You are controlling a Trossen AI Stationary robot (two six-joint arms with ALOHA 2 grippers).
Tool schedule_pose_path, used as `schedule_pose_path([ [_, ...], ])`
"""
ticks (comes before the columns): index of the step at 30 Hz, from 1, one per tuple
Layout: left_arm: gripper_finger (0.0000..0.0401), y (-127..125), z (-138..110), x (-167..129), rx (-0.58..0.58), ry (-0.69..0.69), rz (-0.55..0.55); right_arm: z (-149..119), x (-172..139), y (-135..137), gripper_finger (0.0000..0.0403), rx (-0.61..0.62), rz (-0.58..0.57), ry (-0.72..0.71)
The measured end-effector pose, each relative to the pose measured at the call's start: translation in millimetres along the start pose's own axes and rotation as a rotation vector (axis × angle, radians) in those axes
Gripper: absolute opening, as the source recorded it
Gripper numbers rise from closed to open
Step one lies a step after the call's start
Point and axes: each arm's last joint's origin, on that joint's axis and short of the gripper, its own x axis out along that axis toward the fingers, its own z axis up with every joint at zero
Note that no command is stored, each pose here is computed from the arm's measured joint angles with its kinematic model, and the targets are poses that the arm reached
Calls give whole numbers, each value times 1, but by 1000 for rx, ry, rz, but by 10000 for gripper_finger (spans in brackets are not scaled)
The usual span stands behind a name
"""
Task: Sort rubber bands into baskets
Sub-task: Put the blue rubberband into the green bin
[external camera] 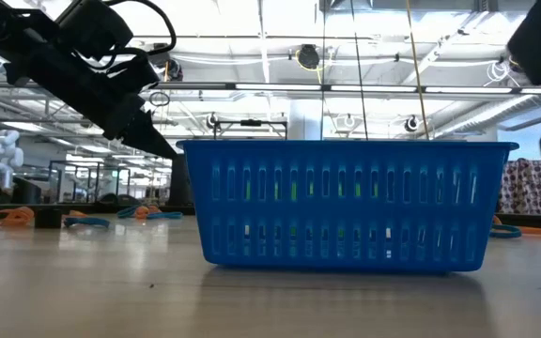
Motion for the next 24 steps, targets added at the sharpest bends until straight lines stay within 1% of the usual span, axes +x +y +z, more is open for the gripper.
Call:
schedule_pose_path([
  [15,127,0,0,0,-1,0,0,-1,0,0,67,-3,-35,-36],
  [22,127,0,0,0,-1,0,0,-5,4,-6,67,51,-61,-16],
  [24,127,0,0,0,-1,0,0,-5,5,-7,67,72,-47,-25],
])
